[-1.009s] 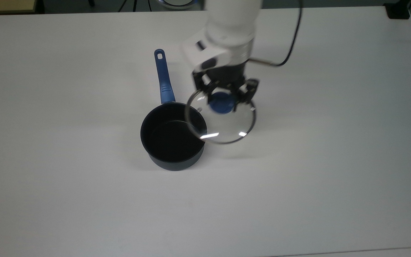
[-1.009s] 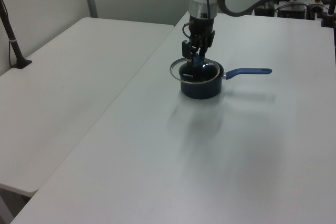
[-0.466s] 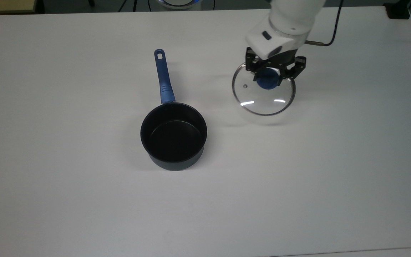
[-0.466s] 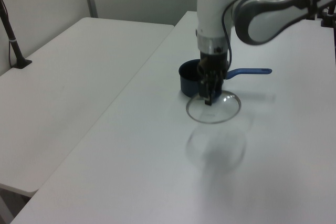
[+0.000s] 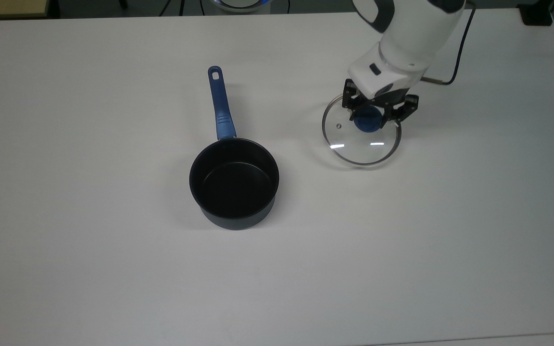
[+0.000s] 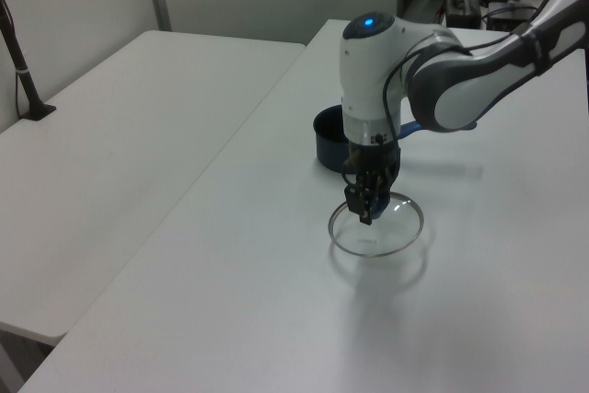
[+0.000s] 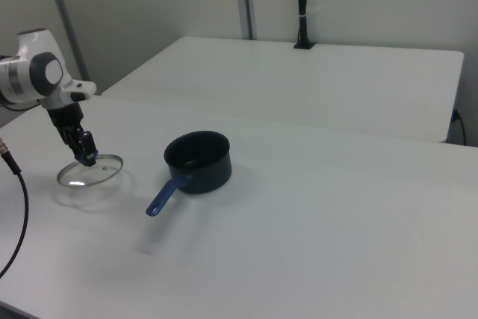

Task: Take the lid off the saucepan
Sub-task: 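Lower the glass lid onto the table and open the gripper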

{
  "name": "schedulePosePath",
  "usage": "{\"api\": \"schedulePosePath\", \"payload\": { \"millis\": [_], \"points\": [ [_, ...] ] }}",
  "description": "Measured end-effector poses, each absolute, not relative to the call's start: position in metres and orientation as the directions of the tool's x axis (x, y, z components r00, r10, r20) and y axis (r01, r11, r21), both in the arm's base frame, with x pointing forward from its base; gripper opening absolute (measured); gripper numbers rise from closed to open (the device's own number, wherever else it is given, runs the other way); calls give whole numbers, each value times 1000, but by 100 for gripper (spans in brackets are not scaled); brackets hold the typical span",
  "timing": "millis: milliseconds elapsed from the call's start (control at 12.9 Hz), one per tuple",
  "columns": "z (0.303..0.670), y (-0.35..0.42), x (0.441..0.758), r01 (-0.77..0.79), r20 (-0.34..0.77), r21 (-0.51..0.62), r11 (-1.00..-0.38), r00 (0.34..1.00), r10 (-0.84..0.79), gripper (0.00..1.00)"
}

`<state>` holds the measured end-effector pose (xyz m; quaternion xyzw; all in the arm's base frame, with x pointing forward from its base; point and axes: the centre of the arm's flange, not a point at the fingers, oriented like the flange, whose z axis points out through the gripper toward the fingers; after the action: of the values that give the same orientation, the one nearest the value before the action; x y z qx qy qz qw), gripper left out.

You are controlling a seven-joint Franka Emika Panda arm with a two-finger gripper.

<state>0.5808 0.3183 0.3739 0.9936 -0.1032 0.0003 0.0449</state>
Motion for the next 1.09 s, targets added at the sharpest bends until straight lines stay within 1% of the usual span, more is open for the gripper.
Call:
{"api": "schedulePosePath", "payload": {
  "millis": [311, 776, 854, 932, 1087],
  "points": [
    [345, 321, 583, -210, -9, 112, -971, 977, -213, 61],
    [328, 329, 578, -199, -27, 131, -971, 979, -204, 59],
    [327, 328, 579, -199, -27, 131, -971, 979, -204, 60],
    [327, 328, 579, -200, -27, 132, -971, 978, -205, 63],
    [327, 324, 581, -207, -25, 136, -969, 977, -212, 74]
  ]
}}
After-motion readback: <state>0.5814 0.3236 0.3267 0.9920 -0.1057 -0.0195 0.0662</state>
